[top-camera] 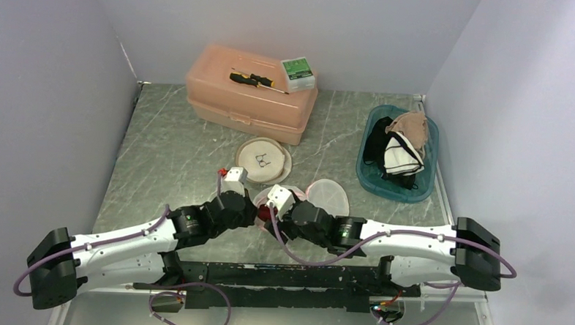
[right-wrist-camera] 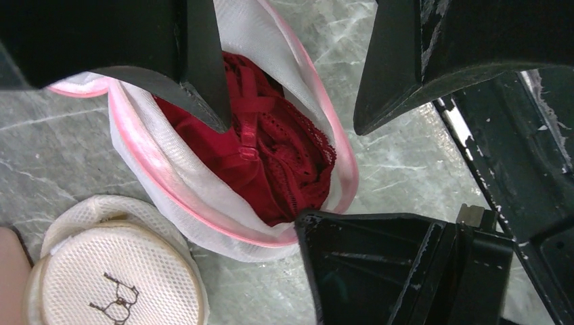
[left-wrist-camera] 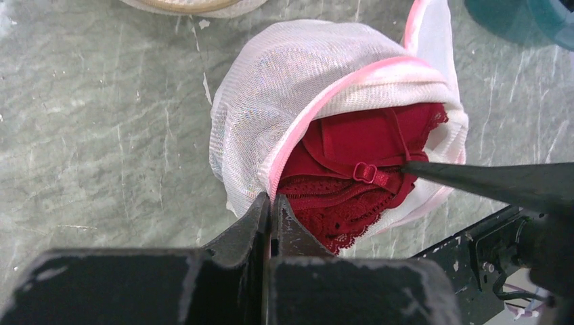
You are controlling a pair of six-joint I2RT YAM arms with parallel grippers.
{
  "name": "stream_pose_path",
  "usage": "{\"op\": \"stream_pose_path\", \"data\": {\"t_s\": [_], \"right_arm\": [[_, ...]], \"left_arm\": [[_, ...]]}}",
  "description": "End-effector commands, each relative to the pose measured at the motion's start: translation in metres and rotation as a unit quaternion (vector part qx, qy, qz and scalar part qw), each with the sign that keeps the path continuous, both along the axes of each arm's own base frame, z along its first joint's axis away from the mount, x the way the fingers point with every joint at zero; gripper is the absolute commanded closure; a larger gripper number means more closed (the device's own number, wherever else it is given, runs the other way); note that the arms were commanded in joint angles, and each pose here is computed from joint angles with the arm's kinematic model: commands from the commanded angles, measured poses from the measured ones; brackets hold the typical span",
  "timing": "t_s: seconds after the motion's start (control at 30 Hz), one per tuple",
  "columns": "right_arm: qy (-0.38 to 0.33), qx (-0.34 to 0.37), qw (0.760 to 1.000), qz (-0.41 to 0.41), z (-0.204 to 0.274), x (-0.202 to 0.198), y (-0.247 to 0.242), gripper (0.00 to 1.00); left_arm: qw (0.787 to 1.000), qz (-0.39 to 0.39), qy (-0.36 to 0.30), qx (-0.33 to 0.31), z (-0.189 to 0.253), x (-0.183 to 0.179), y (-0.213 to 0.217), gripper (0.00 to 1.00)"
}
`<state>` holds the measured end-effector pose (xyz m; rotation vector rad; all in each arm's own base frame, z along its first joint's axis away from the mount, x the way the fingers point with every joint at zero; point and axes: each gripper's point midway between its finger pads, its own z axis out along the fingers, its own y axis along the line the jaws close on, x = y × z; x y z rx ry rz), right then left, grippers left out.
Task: Unzip the laundry bag and remove the bra
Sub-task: Pick up the bra from the laundry bag.
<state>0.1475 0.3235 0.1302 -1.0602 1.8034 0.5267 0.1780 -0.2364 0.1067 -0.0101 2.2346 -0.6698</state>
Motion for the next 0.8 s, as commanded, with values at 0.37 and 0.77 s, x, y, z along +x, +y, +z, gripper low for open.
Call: {"op": "stream_pose_path", "data": {"t_s": [0.37, 0.77], "right_arm": [[-0.039, -0.011, 0.999, -0.034, -0.014, 0.020, 0.011, 0.44], [-0.044, -0.001, 0.998, -0.049, -0.015, 0.024, 0.008, 0.43]], "left_arm": [[0.998, 0.004, -0.041, -0.039, 0.036, 0.015, -0.014, 0.97], [0.999, -0.003, -0.030, -0.037, 0.027, 0.011, -0.015, 0.97]]}}
